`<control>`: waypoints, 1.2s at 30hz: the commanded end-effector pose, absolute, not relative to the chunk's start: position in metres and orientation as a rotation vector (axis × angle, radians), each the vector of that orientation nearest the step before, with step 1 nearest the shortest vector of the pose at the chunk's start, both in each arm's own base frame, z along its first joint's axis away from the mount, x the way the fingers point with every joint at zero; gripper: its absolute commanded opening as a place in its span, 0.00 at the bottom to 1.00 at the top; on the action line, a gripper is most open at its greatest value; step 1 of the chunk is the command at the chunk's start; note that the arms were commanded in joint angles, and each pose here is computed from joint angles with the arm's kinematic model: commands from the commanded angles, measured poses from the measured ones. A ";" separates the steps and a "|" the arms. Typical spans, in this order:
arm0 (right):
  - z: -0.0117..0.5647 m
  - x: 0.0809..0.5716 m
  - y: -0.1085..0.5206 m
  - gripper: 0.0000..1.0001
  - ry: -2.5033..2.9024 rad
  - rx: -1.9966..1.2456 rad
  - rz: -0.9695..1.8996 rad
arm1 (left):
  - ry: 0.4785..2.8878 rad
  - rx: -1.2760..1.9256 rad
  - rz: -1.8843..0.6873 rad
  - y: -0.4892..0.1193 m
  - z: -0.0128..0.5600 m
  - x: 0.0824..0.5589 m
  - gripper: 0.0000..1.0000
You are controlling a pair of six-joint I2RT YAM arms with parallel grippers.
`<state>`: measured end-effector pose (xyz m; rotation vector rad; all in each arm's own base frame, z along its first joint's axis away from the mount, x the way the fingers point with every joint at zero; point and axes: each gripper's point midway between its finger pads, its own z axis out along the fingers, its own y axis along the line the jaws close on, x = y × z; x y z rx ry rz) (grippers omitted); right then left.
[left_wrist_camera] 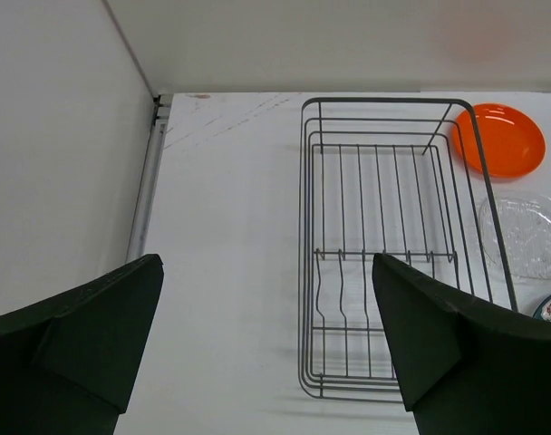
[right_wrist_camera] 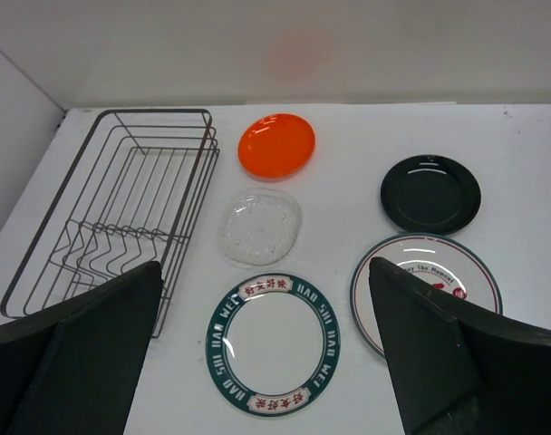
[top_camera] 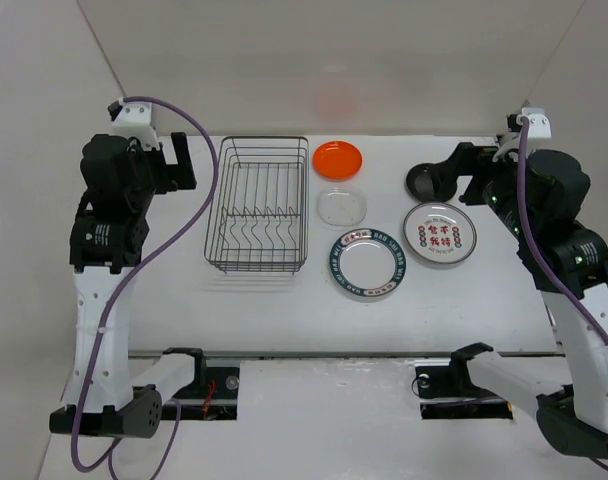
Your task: Load the plates into the dish rack
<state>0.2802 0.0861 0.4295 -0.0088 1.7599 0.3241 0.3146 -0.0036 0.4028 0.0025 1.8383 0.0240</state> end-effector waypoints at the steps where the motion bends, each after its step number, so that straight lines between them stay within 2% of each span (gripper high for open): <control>1: 0.445 0.280 0.077 1.00 1.692 0.036 0.309 | 1.750 -0.034 0.025 0.000 0.424 0.310 1.00; 8: 0.449 0.284 0.083 1.00 1.653 0.020 0.339 | 1.735 -0.052 0.023 0.002 0.425 0.310 1.00; 9: 0.464 0.286 0.086 1.00 1.582 0.022 0.371 | 1.746 -0.051 0.024 0.002 0.420 0.311 1.00; 11: 0.445 0.302 0.106 1.00 1.584 -0.026 0.438 | 1.760 -0.041 0.008 0.001 0.416 0.319 1.00; 15: 0.391 0.389 0.138 1.00 1.733 -0.109 0.534 | 1.813 -0.036 -0.023 0.000 0.404 0.333 1.00; 16: 0.400 0.408 0.145 1.00 1.703 -0.137 0.567 | 1.822 -0.036 -0.023 0.000 0.401 0.336 1.00; 17: 0.366 0.440 0.155 1.00 1.774 -0.154 0.595 | 1.807 -0.039 -0.024 0.002 0.408 0.335 1.00; 21: 0.324 0.514 0.179 0.97 1.834 -0.223 0.743 | 1.825 -0.046 -0.036 0.008 0.407 0.340 1.00; 23: 0.328 0.543 0.181 0.96 1.838 -0.226 0.753 | 1.834 -0.040 -0.037 0.011 0.405 0.339 1.00; 24: 0.284 0.566 0.185 0.93 1.923 -0.197 0.766 | 1.834 -0.044 -0.038 0.013 0.405 0.339 1.00; 29: 0.228 0.608 0.185 0.89 2.030 -0.162 0.807 | 1.844 0.008 -0.072 0.005 0.396 0.330 1.00; 36: 0.165 0.619 0.179 0.84 2.158 -0.026 0.787 | 1.829 0.000 -0.090 0.012 0.396 0.321 1.00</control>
